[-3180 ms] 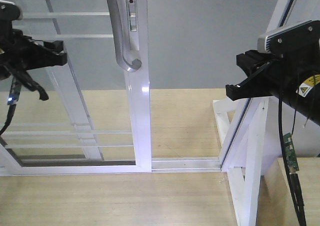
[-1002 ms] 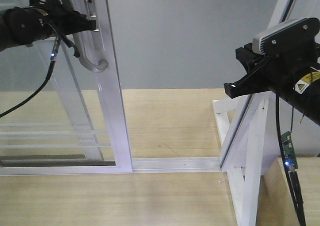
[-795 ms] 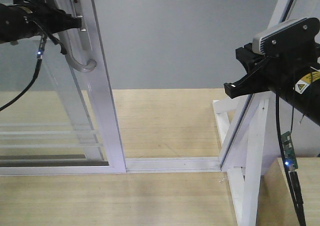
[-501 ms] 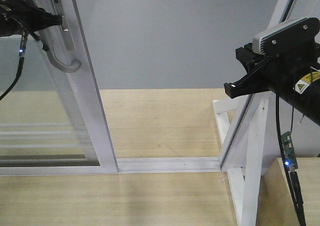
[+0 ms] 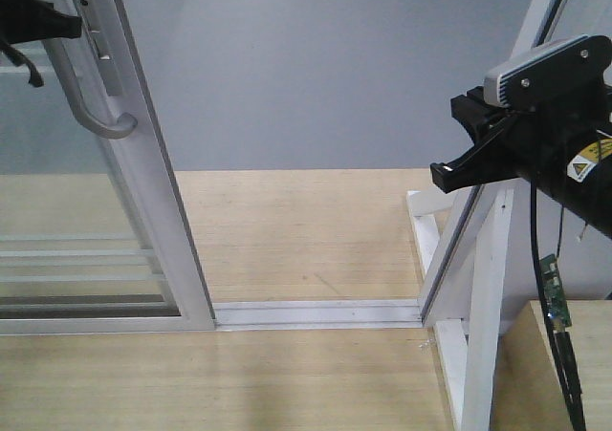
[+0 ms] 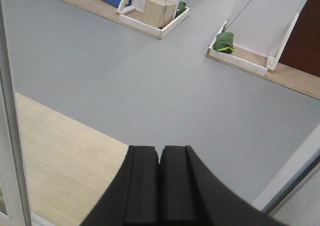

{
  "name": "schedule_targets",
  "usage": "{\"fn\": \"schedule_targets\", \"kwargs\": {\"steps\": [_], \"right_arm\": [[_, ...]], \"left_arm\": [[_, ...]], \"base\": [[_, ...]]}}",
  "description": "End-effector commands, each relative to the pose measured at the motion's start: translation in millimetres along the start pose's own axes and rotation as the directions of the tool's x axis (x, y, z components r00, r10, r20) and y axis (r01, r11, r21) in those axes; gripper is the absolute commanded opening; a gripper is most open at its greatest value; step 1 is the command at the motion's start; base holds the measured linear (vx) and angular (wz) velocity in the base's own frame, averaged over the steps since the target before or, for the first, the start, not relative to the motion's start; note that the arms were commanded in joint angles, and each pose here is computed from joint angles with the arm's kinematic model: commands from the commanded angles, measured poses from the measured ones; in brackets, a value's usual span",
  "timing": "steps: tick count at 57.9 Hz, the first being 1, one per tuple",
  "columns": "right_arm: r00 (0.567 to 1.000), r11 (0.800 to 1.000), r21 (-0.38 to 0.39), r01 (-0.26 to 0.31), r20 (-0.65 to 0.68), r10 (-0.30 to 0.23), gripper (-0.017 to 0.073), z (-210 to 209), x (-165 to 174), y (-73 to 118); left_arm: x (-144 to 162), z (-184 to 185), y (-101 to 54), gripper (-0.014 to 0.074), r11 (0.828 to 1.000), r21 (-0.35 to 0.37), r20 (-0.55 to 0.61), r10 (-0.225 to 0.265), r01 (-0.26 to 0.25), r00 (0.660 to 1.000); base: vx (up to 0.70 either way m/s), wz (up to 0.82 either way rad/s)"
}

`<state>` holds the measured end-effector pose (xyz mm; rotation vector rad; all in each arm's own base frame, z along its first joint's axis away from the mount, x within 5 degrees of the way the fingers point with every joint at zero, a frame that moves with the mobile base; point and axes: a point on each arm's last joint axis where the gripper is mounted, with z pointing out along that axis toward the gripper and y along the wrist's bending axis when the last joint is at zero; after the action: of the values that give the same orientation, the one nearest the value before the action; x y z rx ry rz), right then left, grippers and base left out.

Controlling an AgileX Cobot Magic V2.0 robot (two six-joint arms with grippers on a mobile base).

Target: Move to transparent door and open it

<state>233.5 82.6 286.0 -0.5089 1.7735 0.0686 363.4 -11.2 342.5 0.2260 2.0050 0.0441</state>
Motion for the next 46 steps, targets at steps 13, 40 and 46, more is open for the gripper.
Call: {"fn": "schedule_targets", "kwargs": {"steps": [13, 40, 46], "right_arm": [[0.993, 1.0, 0.019, -0.015, 0.121, 0.013, -0.0005, -48.8, -33.4, -8.5], [0.981, 0.999, -0.003, -0.033, 0.193, 0.033, -0.0003, -165.8, -6.8, -0.7], [0.976, 0.999, -0.007, -0.053, 0.213, 0.053, -0.0003, -181.6, 14.1, 4.2]], "left_arm": [[26.5, -90.8, -9.8, 0.0, 1.0, -0.025, 0.112, -0.005, 0.008, 0.994], [143.9, -210.9, -46.5, 0.0, 0.993, 0.088, 0.134, -0.093, 0.081, 0.987], [167.1, -231.1, -56.9, 0.0, 0.981, 0.158, 0.133, -0.137, 0.116, 0.982]], "base": [[0.0, 0.0], [0.0, 0.0], [0.0, 0.0]]}}
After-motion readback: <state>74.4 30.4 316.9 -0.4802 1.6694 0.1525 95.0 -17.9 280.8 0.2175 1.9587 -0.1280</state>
